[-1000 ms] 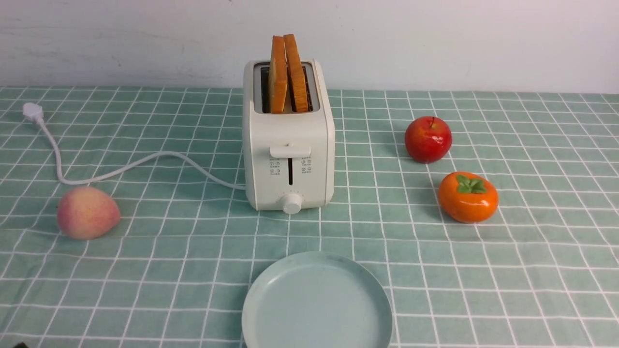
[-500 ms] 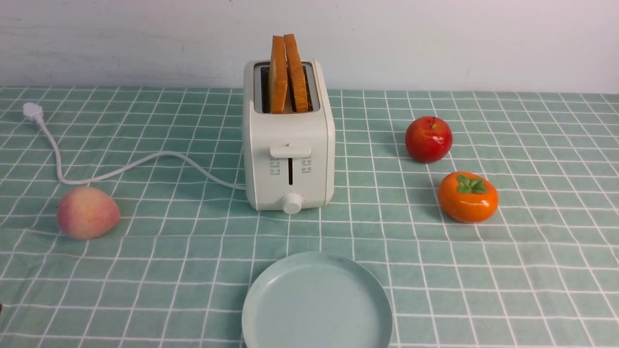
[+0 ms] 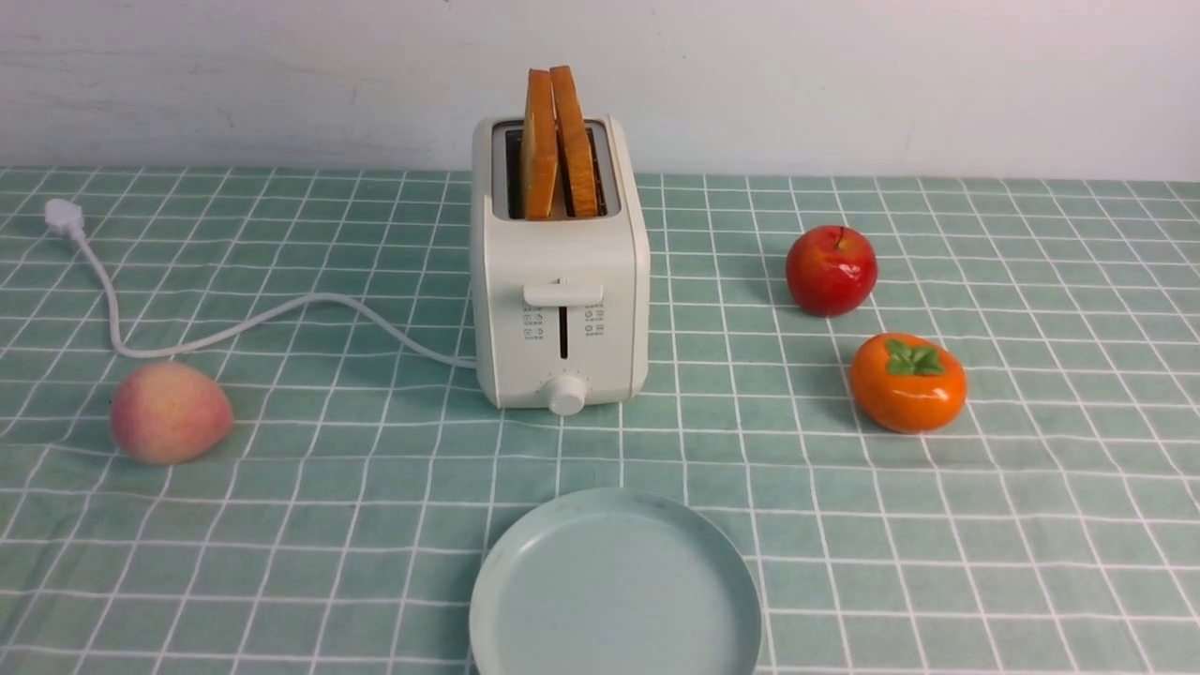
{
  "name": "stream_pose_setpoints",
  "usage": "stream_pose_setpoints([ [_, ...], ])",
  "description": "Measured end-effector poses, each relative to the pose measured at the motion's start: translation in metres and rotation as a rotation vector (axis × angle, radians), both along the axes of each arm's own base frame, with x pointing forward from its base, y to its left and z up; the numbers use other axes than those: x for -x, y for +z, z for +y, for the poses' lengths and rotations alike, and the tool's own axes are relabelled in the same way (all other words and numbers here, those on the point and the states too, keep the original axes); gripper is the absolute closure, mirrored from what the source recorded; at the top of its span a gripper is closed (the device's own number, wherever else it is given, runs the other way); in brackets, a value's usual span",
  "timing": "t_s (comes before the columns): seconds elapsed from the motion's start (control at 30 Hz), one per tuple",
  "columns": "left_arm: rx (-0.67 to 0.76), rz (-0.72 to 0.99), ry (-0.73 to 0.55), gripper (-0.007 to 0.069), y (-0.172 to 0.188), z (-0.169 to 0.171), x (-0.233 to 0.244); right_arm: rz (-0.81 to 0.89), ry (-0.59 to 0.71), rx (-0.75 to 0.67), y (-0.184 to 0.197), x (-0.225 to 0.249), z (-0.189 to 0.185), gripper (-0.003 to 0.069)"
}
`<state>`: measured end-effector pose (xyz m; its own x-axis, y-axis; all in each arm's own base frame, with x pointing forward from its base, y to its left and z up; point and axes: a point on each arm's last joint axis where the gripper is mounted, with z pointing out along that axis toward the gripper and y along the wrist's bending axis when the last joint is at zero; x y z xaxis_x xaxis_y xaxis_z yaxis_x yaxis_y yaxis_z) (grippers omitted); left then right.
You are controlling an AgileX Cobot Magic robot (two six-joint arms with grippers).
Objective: Take toasted bread from bread machine on blue coffee table place on plate.
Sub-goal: 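Reach for a toast slice standing in the toaster with the left gripper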
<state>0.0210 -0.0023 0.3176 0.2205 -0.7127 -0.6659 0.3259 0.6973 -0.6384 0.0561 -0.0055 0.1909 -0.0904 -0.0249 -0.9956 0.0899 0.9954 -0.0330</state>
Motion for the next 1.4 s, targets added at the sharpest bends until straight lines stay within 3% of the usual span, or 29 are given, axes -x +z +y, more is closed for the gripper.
stream_pose_setpoints([
  [0.07, -0.071, 0.078, -0.021, 0.0639, 0.017, -0.003, 0.005, -0.015, 0.001, 0.006, 0.001, 0.0, 0.0, 0.0419],
  [0.2, -0.244, 0.446, -0.079, 0.0639, 0.03, -0.011, -0.009, -0.025, 0.001, -0.024, 0.002, 0.0, 0.0, 0.0419],
  [0.3, -0.321, 0.773, -0.148, 0.0639, 0.026, -0.015, -0.027, -0.042, -0.002, -0.178, 0.002, 0.0, 0.001, 0.0419],
  [0.33, -0.325, 0.8, -0.154, 0.0639, 0.024, -0.015, -0.029, -0.044, -0.001, -0.183, 0.003, 0.0, 0.001, 0.0419],
  [0.37, -0.35, 0.983, -0.199, 0.0639, 0.016, -0.017, -0.042, -0.076, -0.002, -0.316, 0.005, 0.0, 0.002, 0.0419],
  [0.43, -0.381, 1.149, -0.243, 0.0639, 0.004, -0.019, -0.055, -0.119, -0.001, -0.454, 0.008, -0.001, 0.002, 0.0419],
  [0.57, -0.445, 1.293, -0.328, 0.0639, -0.012, -0.023, -0.073, -0.2, 0.002, -0.649, 0.013, 0.0, 0.001, 0.0419],
  [0.87, -0.476, 1.286, -0.392, 0.0639, -0.021, -0.029, -0.096, -0.203, 0.048, -0.885, 0.037, 0.004, 0.005, 0.044],
  [1.13, -0.409, 1.286, -0.472, 0.0639, -0.029, -0.04, -0.138, 0.07, 0.165, -0.773, 0.136, 0.003, 0.019, 0.0578],
  [1.17, -0.405, 1.267, -0.526, 0.0639, -0.03, -0.045, -0.151, 0.223, 0.21, -0.674, 0.16, -0.007, 0.025, 0.0599],
  [1.27, -0.399, 1.255, -0.571, 0.0639, -0.028, -0.05, -0.172, 0.473, 0.319, -0.476, 0.18, -0.023, 0.038, 0.0617],
  [1.4, -0.442, 1.283, -0.597, 0.0639, -0.024, -0.064, -0.206, 0.677, 0.422, -0.324, 0.184, -0.041, 0.053, 0.062],
])
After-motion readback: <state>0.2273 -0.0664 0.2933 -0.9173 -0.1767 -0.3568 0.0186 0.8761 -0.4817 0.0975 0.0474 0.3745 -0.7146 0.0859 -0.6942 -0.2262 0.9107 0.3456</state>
